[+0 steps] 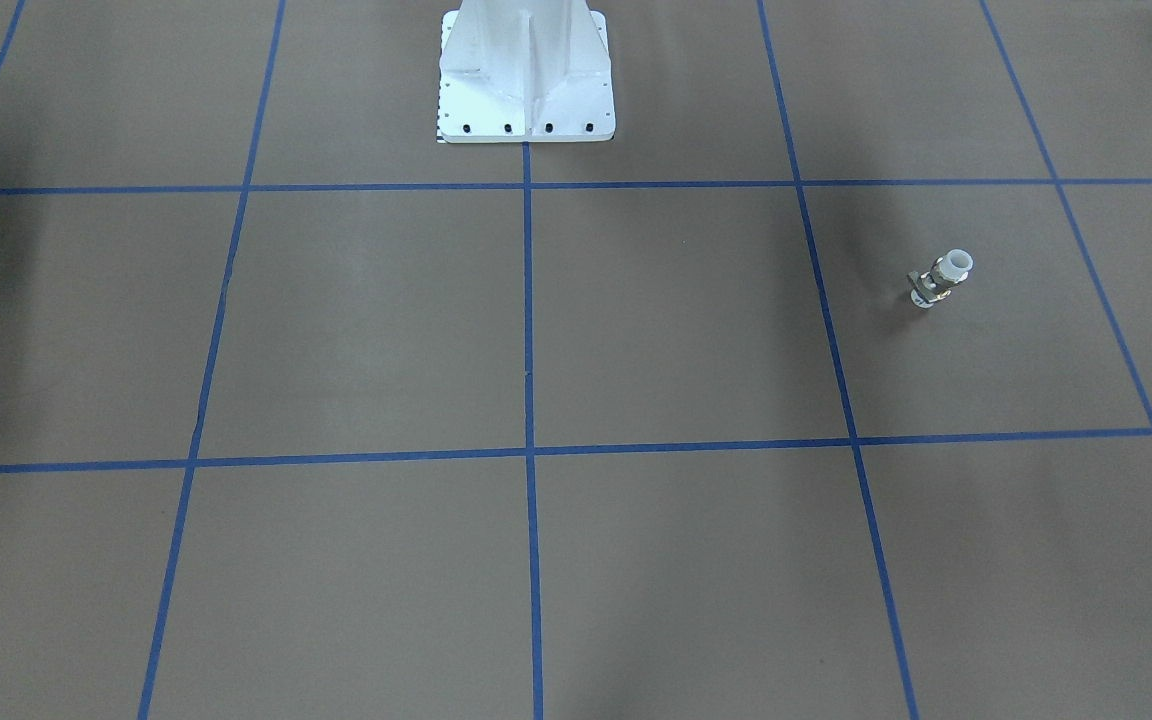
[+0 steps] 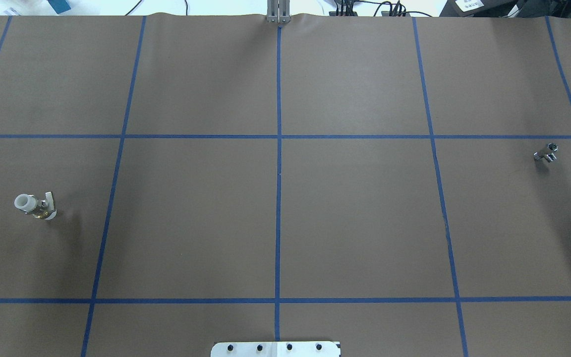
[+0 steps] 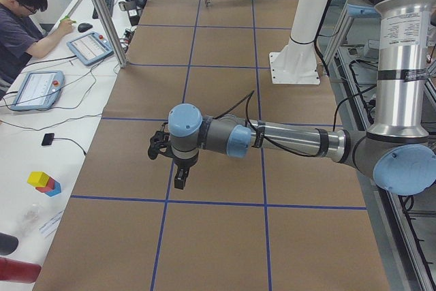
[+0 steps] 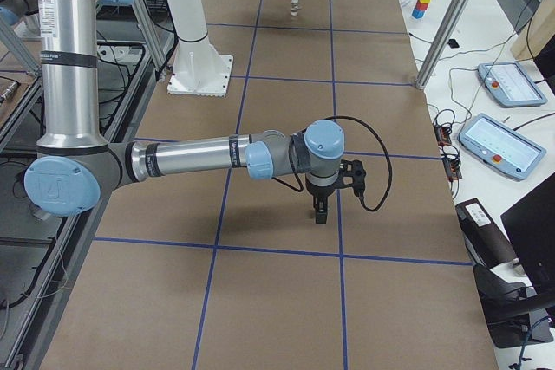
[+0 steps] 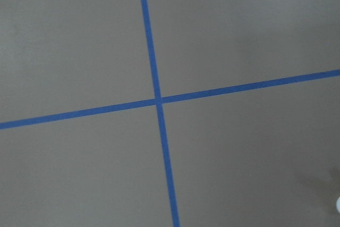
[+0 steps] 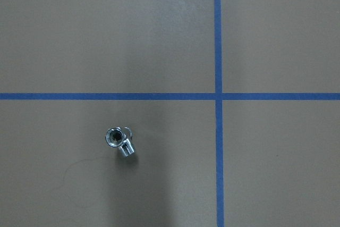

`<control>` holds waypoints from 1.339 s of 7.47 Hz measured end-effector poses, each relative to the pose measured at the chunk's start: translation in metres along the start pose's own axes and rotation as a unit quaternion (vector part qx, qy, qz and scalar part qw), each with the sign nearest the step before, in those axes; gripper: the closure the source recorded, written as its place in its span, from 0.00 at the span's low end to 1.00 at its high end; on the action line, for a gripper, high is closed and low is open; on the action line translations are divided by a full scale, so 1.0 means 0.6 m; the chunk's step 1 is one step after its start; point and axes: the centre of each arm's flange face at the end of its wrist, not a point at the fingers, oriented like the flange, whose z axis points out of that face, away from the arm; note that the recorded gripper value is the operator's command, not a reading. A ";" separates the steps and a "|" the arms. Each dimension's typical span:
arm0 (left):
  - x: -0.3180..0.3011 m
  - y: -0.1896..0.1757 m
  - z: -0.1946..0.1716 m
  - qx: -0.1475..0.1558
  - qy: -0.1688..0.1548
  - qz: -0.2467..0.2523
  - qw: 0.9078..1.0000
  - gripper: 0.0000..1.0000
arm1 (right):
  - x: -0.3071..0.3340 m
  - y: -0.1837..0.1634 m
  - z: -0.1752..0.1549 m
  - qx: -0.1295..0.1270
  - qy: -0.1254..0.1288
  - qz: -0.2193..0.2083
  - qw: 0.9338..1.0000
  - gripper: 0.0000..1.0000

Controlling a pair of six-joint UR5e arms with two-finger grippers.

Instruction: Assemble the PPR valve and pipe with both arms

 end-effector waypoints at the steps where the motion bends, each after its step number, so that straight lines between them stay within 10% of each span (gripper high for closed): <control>1: 0.019 -0.019 0.003 0.000 0.004 0.011 1.000 0.00 | -0.019 -0.006 0.026 -0.004 0.006 -0.016 1.000 0.00; 5: 0.256 -0.096 0.103 -0.034 -0.006 -0.003 0.999 0.00 | -0.046 -0.019 0.074 0.016 0.046 -0.064 0.997 0.00; 10: 0.392 0.003 0.219 -0.060 -0.025 -0.061 0.996 0.00 | -0.065 -0.018 0.071 0.011 0.015 -0.016 1.000 0.00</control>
